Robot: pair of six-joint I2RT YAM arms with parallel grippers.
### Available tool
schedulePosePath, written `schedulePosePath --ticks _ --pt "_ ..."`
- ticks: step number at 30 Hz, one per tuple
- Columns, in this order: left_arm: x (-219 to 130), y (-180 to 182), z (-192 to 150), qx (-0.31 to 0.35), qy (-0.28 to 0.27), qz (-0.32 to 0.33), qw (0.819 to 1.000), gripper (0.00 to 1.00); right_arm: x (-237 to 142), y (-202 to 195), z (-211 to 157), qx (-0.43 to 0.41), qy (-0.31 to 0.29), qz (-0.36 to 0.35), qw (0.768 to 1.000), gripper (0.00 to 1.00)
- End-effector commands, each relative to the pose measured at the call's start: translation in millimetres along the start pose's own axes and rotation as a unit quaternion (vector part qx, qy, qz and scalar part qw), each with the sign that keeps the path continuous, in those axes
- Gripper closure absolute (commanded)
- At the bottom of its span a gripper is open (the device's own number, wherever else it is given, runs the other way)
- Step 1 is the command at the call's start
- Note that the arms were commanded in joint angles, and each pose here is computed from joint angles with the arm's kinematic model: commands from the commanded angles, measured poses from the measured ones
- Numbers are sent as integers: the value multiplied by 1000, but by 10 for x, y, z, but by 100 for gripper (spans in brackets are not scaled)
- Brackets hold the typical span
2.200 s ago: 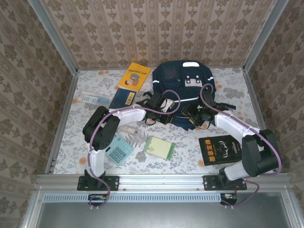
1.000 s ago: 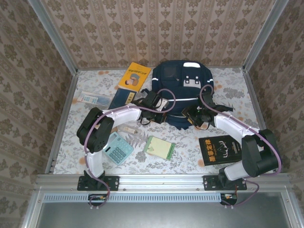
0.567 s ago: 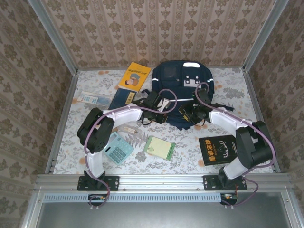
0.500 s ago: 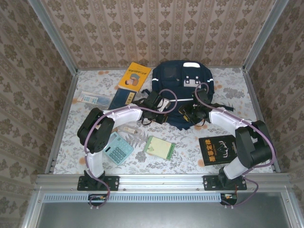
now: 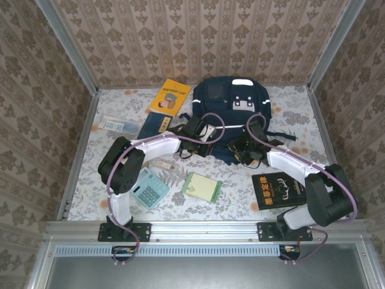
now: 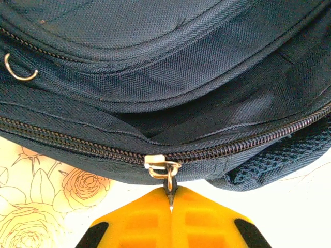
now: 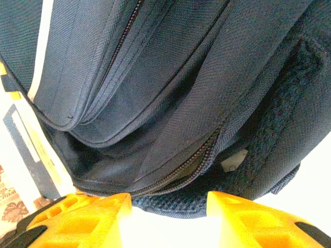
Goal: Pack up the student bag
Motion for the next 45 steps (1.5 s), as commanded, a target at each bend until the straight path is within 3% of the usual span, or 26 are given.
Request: schedulePosePath --ticks 1,7,15,21,28,35,42,45 --pt "-16 -131 36 18 6 -15 1000 100 51 16 72 10 -13 -10 1000 57" --pt "-16 -146 21 20 7 -13 1000 100 40 188 214 -6 -27 -1 1000 59" --pt "5 -198 -10 25 10 -15 1000 100 182 110 239 6 -14 -14 1000 61" --pt "18 -130 11 26 10 25 999 100 114 42 241 1 -26 -28 999 100" --pt "12 291 109 -9 7 162 987 100 -156 -159 327 -4 -56 -45 997 100" --pt "-33 791 320 -68 0 240 968 100 -380 -380 334 -1 -68 -47 997 100" --pt "-1 1153 672 -95 -18 283 954 100 -511 -459 355 -16 -60 -42 997 100" --pt "30 1141 795 -97 -26 243 965 100 -535 -429 365 -25 -52 -31 998 100"
Point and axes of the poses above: each hand's point on the last joint's axis, 136 mm out from that joint toward the fingers, its own x axis out along the fingers, its own y axis along the line the jaws close on, z = x × y, the point moved 7 cm from there along -x, back along the fingers, and after that the axes turned 11 degrees about -x, right-handed, at the moved point
